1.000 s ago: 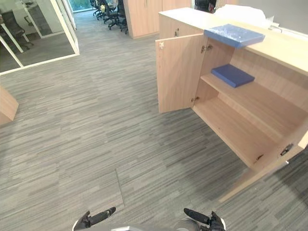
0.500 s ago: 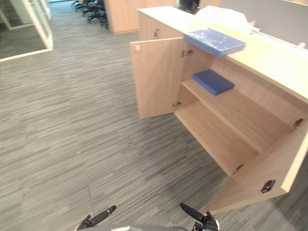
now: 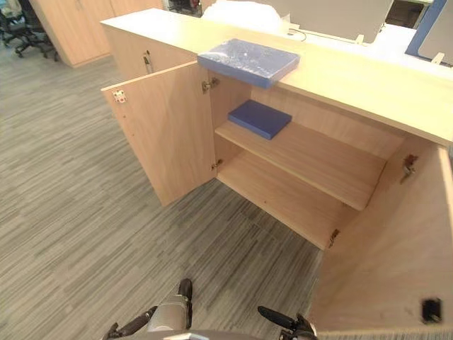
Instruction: Walk over to the cabinet, pick up the folder, carry it to the office cabinet, place the folder inside the office cabinet, then close the office cabinet door
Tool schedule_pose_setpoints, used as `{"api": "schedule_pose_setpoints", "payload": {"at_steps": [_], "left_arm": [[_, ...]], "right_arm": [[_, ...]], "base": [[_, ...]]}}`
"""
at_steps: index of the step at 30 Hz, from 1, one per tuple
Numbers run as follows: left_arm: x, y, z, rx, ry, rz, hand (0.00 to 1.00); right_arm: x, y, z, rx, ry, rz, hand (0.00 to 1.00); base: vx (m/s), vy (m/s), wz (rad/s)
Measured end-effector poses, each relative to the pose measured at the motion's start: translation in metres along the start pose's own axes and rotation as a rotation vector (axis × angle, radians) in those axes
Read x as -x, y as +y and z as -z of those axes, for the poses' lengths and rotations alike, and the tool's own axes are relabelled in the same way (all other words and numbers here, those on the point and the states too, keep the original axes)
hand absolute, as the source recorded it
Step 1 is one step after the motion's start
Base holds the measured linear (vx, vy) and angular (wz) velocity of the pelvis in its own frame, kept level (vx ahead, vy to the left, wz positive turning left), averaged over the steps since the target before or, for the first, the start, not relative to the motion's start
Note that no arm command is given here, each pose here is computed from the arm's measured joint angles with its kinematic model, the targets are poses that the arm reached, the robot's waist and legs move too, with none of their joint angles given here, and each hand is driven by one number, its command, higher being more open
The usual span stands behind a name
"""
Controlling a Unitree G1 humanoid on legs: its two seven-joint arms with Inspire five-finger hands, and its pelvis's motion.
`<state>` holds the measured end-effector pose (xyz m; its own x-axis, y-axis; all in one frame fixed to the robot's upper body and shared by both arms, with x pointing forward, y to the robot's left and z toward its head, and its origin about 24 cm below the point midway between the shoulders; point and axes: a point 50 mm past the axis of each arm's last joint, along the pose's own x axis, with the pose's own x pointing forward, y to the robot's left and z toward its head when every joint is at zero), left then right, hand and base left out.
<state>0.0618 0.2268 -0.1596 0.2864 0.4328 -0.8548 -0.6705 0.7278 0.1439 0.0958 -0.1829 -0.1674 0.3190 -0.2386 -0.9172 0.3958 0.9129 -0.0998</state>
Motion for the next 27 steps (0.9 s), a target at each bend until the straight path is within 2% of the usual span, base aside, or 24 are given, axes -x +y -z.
{"api": "schedule_pose_setpoints", "payload": {"at_steps": [6, 12, 15, 21, 27], "left_arm": [[-0.001, 0.005, 0.006, -0.042, 0.035, -0.023, 1.0], [0.008, 0.024, 0.035, -0.073, 0.113, -0.082, 1.0], [0.009, 0.027, 0.041, -0.09, 0.14, -0.106, 1.0], [0.006, 0.024, 0.032, -0.098, 0.118, -0.081, 1.0], [0.009, 0.016, 0.039, -0.134, 0.126, -0.047, 1.0]], "right_arm": [[-0.001, 0.003, -0.005, -0.006, -0.01, -0.011, 1.0], [0.0, -0.049, 0.013, -0.089, 0.053, 0.131, 1.0], [-0.001, -0.049, 0.004, -0.107, 0.018, 0.129, 1.0], [-0.001, -0.028, 0.003, -0.164, -0.003, 0.091, 1.0], [0.002, -0.046, 0.013, -0.152, 0.01, 0.135, 1.0]], "base": [[0.3, 0.261, -0.15], [0.17, 0.245, -0.2], [0.16, 0.163, -0.27], [0.14, -0.06, -0.24], [0.2, -0.167, -0.07]]}}
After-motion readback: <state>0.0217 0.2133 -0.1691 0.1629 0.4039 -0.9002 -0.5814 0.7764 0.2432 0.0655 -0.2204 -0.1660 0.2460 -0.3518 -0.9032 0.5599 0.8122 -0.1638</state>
